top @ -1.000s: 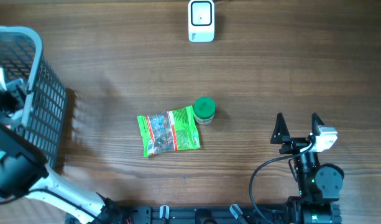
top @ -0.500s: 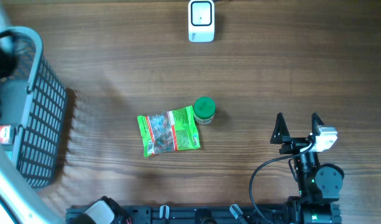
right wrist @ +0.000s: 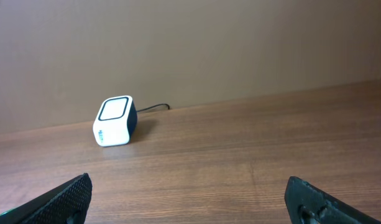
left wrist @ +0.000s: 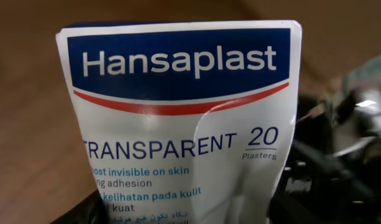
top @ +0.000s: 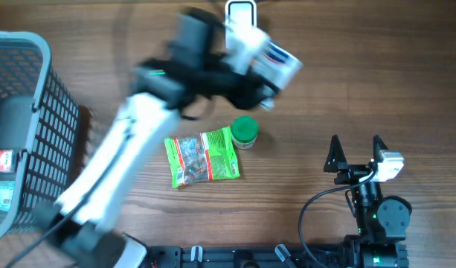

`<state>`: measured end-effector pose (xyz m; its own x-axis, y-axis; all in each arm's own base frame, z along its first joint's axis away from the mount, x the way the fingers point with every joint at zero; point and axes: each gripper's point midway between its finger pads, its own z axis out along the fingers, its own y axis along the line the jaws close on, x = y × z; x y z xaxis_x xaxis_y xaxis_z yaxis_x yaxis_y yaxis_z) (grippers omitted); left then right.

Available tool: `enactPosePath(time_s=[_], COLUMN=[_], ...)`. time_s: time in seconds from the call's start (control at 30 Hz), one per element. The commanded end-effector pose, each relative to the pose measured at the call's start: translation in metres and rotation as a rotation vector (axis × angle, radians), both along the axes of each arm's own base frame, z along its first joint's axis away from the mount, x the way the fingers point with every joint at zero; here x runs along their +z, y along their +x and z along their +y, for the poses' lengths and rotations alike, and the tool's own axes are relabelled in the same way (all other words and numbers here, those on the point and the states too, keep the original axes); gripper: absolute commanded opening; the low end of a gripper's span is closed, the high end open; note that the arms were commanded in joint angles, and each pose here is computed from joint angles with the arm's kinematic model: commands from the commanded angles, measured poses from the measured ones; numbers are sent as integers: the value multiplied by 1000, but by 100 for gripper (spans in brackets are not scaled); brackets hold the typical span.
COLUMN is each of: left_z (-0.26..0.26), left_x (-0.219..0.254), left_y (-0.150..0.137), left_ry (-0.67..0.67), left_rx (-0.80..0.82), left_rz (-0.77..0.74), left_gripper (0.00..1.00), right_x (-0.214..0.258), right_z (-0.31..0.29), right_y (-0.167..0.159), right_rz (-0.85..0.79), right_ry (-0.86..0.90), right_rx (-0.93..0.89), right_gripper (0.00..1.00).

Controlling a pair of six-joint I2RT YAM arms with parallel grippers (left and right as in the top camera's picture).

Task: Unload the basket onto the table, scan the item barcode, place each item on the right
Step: 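Carry the Hansaplast box right of the jar and release it, then reach the left gripper into the basket and grasp the red pack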

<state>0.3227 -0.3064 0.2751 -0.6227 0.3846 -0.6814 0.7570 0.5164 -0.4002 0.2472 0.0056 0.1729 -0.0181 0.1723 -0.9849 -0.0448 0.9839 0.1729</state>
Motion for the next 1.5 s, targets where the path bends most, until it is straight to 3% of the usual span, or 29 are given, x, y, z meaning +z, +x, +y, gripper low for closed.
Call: enactPosePath(time_s=[0.0,0.17,0.27,0.37,0.4,0.47,0.57,0.67,0.8,0.97,1.07,1.13,1.23,1.3,1.47], left_z=[-49,-103,-103,-104,-108,-115,-118,-105,-22,89,186,270,377,434,515], left_x=[-86,-177,-216,-223,-220,-208,-169,-111,-19,21,56,90,120,119,78], left_y=[-4,-12,-6,-6,-6,1,16,47,95,74,70,58,14,-24,-91], left_ry=[183,229,301,314,299,259,207,158,188,403,432,333,108,24,29], left_rx=[3,68,249,312,306,295,272,351,569,518,854,1221,1695,1969,2373], left_rz=[92,273,341,357,345,299,215,115,-54,-140,-124,-93,-3,76,310], left_gripper=[56,56,56,56,64,100,100,100,100,100,100,100,100,100,100], right_x=[1,1,1,1,1,1,1,1,1,1,1,1,1,1,1], right_z=[-1,-1,-1,-1,-1,-1,-1,-1,-1,-1,-1,-1,-1,-1,-1], right_y=[0,0,0,0,0,0,0,0,0,0,0,0,0,0,0], right_rz=[-6,-6,-6,-6,-6,-6,-6,-6,-6,-6,-6,-6,-6,-6,-6], right_ry=[12,12,12,12,12,12,12,12,12,12,12,12,12,12,12], right_rx=[-6,-6,-6,-6,-6,-6,-6,-6,-6,-6,-6,-6,-6,-6,-6], right_gripper=[100,100,100,100,100,100,100,100,100,100,100,100,100,100,100])
